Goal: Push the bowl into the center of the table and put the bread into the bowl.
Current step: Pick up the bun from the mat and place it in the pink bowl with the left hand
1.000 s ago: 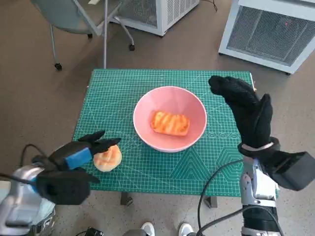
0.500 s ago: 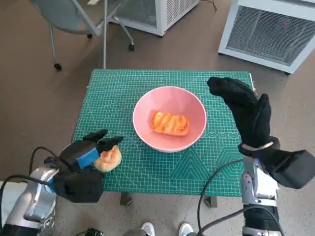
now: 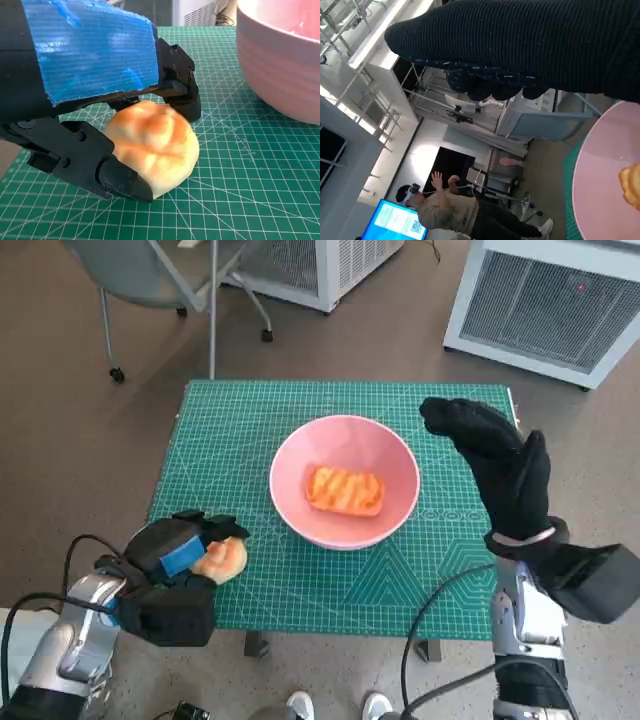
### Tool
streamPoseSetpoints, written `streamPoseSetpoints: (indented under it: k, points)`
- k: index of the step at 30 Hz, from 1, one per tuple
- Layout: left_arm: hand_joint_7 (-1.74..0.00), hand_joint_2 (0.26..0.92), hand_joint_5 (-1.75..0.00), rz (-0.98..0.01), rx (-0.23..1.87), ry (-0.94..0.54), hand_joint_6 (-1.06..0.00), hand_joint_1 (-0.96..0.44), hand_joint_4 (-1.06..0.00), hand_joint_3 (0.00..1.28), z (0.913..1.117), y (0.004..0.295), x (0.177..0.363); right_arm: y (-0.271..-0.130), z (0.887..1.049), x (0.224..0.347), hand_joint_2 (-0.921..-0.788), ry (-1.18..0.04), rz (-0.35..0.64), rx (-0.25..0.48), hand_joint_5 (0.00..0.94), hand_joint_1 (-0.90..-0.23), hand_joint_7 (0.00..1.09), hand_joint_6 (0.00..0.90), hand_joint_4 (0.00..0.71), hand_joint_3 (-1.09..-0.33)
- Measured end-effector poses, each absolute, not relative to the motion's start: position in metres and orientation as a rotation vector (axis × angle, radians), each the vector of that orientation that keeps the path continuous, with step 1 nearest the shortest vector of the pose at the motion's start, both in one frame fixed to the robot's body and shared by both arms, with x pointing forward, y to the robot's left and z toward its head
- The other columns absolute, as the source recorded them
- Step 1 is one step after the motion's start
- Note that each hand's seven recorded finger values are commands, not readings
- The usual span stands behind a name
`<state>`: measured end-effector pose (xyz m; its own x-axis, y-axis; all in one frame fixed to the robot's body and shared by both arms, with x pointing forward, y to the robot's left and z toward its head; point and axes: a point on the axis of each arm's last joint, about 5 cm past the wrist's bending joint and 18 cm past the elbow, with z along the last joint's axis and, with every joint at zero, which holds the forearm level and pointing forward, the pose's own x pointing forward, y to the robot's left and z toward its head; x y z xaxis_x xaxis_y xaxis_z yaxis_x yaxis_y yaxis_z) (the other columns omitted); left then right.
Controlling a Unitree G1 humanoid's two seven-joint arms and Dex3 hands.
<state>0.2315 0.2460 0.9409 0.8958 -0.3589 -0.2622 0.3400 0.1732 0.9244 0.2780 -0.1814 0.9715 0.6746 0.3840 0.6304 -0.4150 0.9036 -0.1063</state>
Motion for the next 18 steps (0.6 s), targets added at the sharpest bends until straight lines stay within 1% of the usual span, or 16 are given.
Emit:
streamPoseSetpoints:
  k: [10, 18]
  points:
    - [-1.27, 0.920, -1.18, -0.494, 1.283, -0.016, -0.52, 0.00, -0.68, 0.12, 0.9425, 0.2512, 0.2366, -0.1815, 0.9702, 0.2770, -0.921, -0.694, 0.448, 0.047, 0.027, -0.683, 0.40, -0.001, 0.178, -0.769]
    - [-1.28, 0.920, -1.18, -0.507, 1.255, -0.022, -0.52, 0.00, -0.67, 0.12, 0.9474, 0.2523, 0.2406, -0.1817, 0.9703, 0.2765, -0.921, -0.696, 0.447, 0.047, 0.028, -0.688, 0.40, -0.001, 0.184, -0.768]
